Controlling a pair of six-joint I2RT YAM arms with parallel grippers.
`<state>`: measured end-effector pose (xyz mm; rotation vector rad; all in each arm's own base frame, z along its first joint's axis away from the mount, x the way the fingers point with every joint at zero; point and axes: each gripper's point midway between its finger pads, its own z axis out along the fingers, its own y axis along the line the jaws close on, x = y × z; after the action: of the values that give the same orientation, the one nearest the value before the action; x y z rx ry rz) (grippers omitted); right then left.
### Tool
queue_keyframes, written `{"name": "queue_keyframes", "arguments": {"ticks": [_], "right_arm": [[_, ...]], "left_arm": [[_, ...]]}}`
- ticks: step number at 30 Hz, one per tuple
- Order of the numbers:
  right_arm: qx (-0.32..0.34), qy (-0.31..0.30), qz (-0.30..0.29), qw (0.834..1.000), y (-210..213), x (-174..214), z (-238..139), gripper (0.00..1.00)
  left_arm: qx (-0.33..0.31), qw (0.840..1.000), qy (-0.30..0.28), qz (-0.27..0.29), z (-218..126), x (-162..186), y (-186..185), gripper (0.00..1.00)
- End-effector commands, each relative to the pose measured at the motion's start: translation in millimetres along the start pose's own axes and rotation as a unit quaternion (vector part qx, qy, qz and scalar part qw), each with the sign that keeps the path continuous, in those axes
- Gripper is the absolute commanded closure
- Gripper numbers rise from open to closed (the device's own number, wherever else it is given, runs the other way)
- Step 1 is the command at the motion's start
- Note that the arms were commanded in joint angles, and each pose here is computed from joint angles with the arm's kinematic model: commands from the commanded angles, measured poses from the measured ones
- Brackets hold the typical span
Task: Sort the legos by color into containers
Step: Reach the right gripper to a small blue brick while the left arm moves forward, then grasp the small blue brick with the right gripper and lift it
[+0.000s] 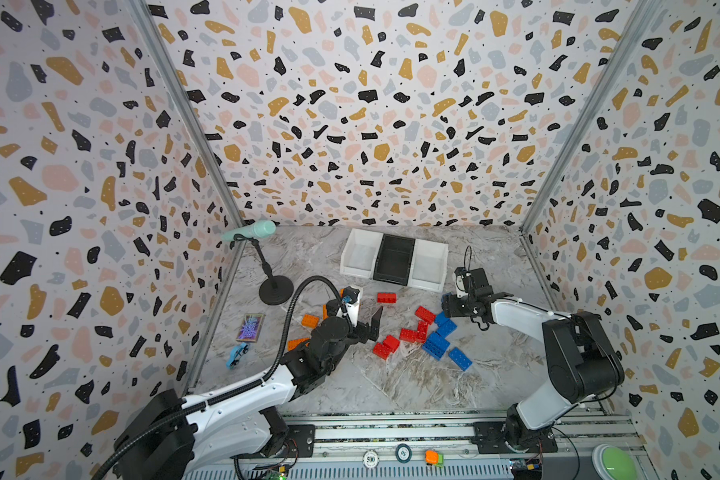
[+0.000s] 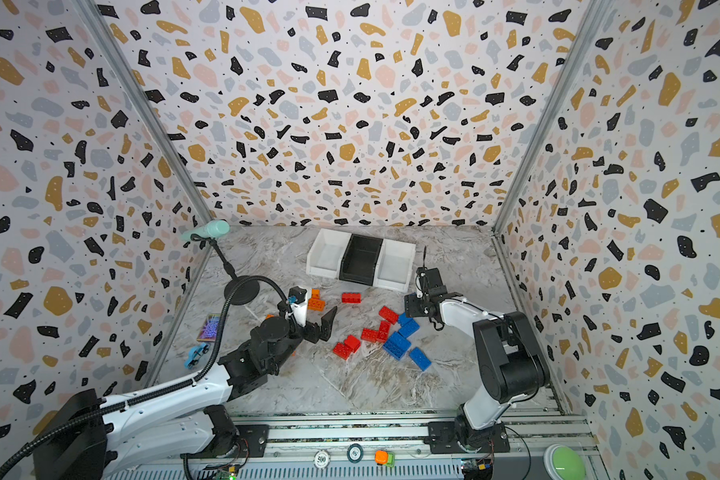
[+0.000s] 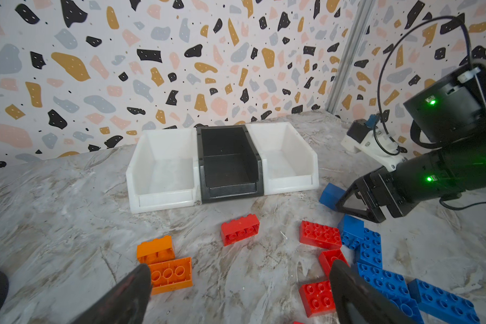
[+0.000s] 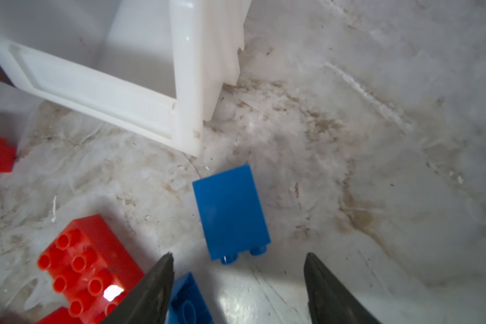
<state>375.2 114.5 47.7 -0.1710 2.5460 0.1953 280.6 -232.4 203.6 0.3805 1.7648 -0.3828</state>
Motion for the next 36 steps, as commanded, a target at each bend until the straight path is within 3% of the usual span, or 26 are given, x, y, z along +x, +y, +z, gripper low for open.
{"name": "queue_keyframes", "arguments": {"ticks": [1,11,17,21,30,36], "right_arm": [[-0.006,-0.027,-0.016,0.999,7,-27,-1,0.28],[-0.004,-0.008,-0.036,0.999,8,-30,21,0.50],[-0.007,-0.001,-0.038,0.999,9,-24,22,0.52],[0.002,-0.003,-0.037,0.999,6,-25,17,0.67],[0.005,-0.017,-0.044,0.999,22,-39,-26,0.69],[-0.045,-0.059,-0.059,0.996,66,-77,-55,0.69]], "left_arm": [[0.017,0.999,-0.036,0.004,4,-28,-11,0.00],[0.012,0.999,-0.036,0.010,8,-25,-11,0.00],[0.011,0.999,-0.030,0.012,8,-21,-10,0.00],[0.011,0.999,-0.031,0.009,6,-23,-9,0.00],[-0.014,0.999,-0.043,-0.005,-8,-29,5,0.00],[-0.027,0.999,-0.044,-0.018,-16,-25,13,0.00]]}}
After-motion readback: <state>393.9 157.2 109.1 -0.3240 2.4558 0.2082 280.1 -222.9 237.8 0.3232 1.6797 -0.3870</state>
